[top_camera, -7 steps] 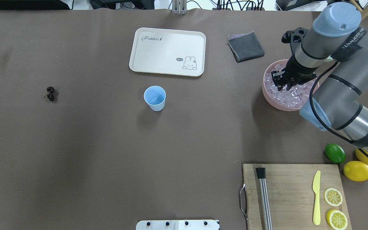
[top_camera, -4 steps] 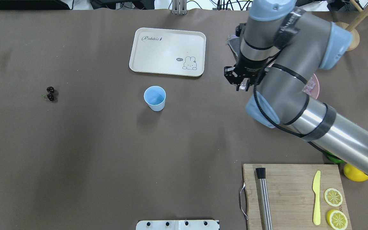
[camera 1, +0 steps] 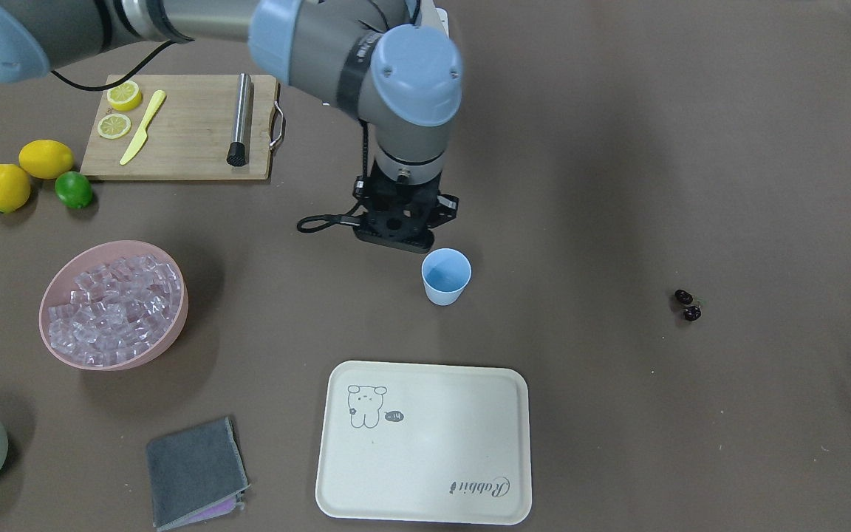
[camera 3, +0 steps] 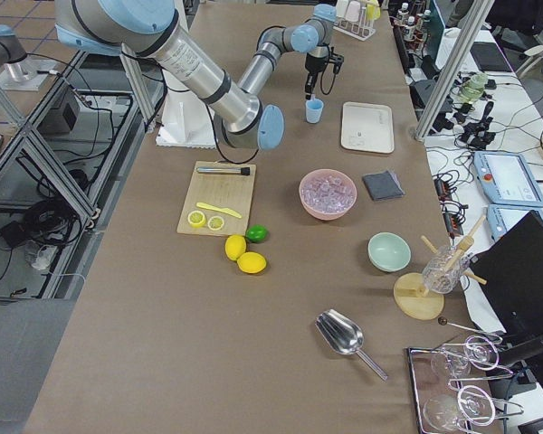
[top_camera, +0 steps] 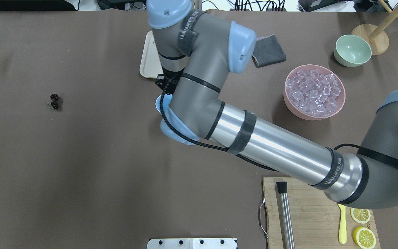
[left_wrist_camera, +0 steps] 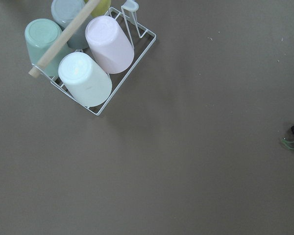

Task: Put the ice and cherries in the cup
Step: 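Carry the ice cube over the light-blue cup and open the right gripper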

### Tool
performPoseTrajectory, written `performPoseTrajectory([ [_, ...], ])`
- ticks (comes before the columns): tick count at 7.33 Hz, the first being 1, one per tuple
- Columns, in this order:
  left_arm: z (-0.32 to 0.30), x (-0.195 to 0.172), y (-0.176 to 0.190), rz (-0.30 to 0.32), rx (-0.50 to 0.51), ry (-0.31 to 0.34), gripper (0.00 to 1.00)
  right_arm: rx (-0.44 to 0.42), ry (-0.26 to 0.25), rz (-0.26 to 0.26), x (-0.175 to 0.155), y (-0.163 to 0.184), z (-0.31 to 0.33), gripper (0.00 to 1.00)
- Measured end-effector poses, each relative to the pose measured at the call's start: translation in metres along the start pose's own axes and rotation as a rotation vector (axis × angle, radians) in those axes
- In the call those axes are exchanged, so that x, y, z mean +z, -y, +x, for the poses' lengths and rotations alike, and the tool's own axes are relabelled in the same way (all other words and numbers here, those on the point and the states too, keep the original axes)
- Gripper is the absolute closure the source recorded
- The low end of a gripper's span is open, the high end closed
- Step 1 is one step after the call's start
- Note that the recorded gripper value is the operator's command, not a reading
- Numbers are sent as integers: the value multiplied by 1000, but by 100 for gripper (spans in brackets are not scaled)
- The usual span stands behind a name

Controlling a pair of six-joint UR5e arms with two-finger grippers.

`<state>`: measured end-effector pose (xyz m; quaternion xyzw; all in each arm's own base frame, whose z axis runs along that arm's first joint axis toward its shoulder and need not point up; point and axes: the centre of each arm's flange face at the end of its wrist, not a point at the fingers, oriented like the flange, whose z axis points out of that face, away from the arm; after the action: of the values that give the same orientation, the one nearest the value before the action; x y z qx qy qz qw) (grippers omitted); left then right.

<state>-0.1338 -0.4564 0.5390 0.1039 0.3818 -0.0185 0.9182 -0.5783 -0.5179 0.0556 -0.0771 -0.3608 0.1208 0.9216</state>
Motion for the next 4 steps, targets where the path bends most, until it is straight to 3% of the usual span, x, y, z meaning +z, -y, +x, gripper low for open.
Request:
performPoseTrajectory([
  [1, -1, 1, 1, -1, -1, 0, 2, 22, 22, 16, 5, -1, -15, 76],
  [2, -2, 1, 0, -2, -4, 0, 2, 30, 33, 29, 6, -1, -20, 48],
  [3, -2, 2, 0, -4, -5, 0, 2, 31, 44, 36, 5, -2, -23, 1],
  [4, -2, 2, -1, -5, -6, 0, 2, 27, 51, 39, 4, -3, -24, 0],
])
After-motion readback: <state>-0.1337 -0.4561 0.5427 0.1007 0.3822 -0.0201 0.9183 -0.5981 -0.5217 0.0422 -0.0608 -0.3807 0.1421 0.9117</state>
